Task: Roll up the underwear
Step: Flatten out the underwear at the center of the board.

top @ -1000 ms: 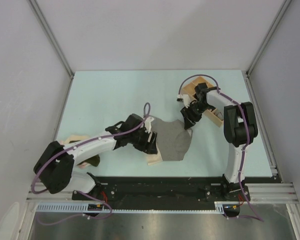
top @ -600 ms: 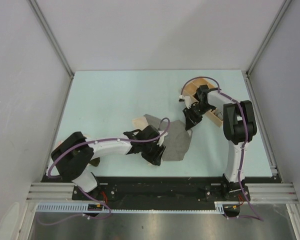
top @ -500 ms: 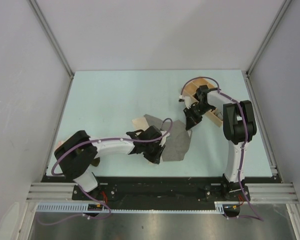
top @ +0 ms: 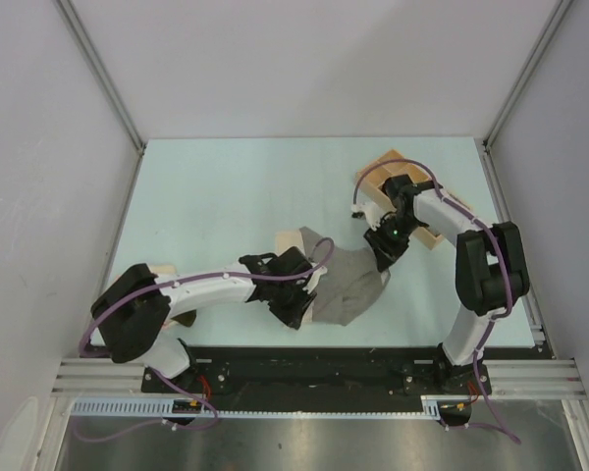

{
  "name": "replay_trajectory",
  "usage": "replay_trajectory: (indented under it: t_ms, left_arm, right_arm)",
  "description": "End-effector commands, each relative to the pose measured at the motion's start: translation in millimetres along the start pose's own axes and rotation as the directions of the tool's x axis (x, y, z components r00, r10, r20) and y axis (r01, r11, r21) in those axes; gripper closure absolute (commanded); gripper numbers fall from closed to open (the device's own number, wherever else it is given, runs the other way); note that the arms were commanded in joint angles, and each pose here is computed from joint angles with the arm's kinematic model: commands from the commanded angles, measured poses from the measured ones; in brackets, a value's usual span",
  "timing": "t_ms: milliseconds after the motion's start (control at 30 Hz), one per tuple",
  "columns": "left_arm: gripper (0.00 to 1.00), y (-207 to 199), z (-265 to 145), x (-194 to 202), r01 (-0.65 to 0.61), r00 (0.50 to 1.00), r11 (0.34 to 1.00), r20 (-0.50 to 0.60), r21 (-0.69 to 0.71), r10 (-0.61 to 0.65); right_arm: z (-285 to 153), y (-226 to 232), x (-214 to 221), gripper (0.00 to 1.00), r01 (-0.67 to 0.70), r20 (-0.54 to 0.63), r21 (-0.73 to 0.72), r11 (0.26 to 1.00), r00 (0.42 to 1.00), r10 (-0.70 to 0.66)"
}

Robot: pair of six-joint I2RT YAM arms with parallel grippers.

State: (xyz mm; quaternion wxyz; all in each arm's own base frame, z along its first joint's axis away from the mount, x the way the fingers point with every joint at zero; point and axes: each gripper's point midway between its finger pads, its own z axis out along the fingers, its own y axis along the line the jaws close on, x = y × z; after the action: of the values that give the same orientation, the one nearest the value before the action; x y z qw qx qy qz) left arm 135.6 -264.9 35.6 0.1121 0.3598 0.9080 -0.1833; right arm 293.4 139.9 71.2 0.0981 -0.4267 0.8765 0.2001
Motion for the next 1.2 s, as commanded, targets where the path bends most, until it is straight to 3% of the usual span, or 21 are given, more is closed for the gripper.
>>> replay_trajectory:
  t_ms: [0,100,200,333,467,667,700,733,1000,1167]
  left_arm:
    - [0.56,-25,-13,19,-0.034,0.995,0.989,-0.092,0.146,0.048]
    - [0.39,-24,-32,0,-0.046,0.999,0.992,-0.012,0.115,0.048]
    - [0.37,-15,-52,-27,-0.019,0.996,0.995,0.094,0.101,0.009]
    - [0.32,31,-72,-66,0.124,0.957,0.989,0.255,0.082,-0.141]
    - [0.32,56,-77,-93,0.188,0.911,0.974,0.348,0.124,-0.22]
    - [0.32,62,-73,-93,0.206,0.907,0.973,0.351,0.11,-0.231]
    - [0.32,63,-72,-90,0.213,0.906,0.971,0.351,0.108,-0.237]
    - [0.32,63,-72,-89,0.214,0.904,0.971,0.356,0.105,-0.237]
    - [0.32,64,-70,-75,0.221,0.905,0.969,0.348,0.109,-0.246]
    - [0.32,68,-78,-74,0.224,0.897,0.971,0.372,0.083,-0.239]
  right_arm:
    - [-1,18,54,0.58,-0.07,-0.129,-0.12,0.99,0.99,0.054]
    - [-12,11,39,0.47,-0.048,-0.034,-0.089,0.995,0.998,0.045]
    - [-22,-9,15,0.43,-0.042,0.072,-0.036,0.998,0.996,0.044]
    - [-26,-31,-38,0.42,-0.054,0.229,-0.071,0.996,0.971,0.069]
    - [5,-39,-69,0.42,-0.06,0.187,-0.172,0.983,0.978,0.092]
    - [40,-46,-79,0.38,-0.039,0.067,-0.137,0.99,0.997,0.049]
    - [41,-46,-76,0.34,-0.04,0.052,-0.127,0.991,0.998,0.047]
    - [42,-46,-73,0.01,-0.038,0.041,-0.122,0.992,0.998,0.043]
    - [40,-33,-35,0.0,-0.038,-0.059,-0.101,0.994,0.998,0.032]
    - [31,-24,-10,0.0,-0.058,-0.053,-0.129,0.99,0.997,0.051]
